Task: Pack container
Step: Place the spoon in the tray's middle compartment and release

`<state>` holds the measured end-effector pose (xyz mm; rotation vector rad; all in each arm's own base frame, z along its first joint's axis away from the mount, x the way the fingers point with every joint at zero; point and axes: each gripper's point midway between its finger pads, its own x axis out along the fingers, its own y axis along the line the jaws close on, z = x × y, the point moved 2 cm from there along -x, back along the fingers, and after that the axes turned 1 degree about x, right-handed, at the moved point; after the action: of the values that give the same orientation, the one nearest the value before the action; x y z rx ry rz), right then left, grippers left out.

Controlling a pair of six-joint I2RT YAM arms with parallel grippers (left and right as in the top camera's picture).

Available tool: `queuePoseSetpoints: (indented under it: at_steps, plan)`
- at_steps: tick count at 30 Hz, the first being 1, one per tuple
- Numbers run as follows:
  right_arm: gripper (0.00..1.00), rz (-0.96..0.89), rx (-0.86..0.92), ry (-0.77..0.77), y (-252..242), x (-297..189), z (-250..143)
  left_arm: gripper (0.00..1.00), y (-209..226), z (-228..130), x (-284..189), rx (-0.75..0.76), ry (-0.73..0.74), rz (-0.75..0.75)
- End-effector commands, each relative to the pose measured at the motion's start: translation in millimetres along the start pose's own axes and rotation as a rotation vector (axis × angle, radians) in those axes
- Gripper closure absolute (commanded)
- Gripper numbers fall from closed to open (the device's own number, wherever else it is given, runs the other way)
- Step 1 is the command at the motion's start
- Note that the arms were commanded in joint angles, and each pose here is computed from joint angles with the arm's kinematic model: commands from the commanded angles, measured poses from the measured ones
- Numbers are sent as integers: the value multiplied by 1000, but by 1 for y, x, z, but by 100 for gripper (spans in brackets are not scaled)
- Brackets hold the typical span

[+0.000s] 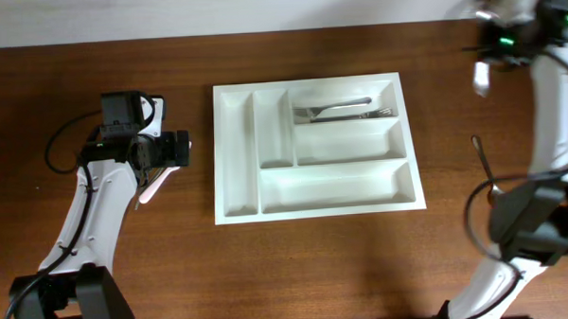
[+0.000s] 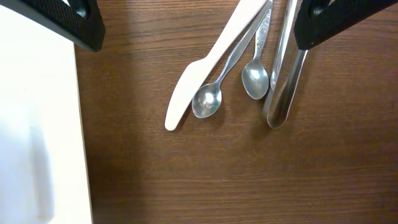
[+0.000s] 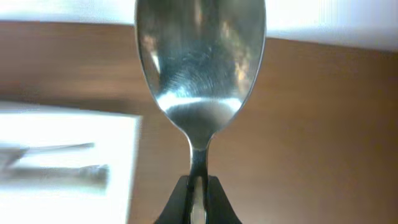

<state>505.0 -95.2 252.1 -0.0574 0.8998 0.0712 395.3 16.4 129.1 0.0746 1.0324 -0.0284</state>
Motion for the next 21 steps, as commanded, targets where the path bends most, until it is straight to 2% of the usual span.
queuePoseSetpoints:
  at_steps: [1, 5, 7, 9, 14, 21]
  plan:
    - [96, 191, -562, 67, 101, 14, -11, 1, -2, 6, 0, 13, -12, -8]
    - [96, 396, -1064, 165, 174, 20, -52, 1, -2, 6, 0, 13, -12, -9]
    - [96, 498, -1259, 202, 198, 21, -74, 1, -2, 6, 0, 13, -12, -8]
    - [96, 578, -1373, 237, 216, 23, -91, 1, -2, 6, 0, 13, -12, -9]
    - [96, 649, -1415, 300, 238, 44, -114, 1, -2, 6, 0, 13, -12, -9]
    - [96, 720, -1387, 362, 242, 77, -137, 1, -2, 6, 0, 13, -12, -9]
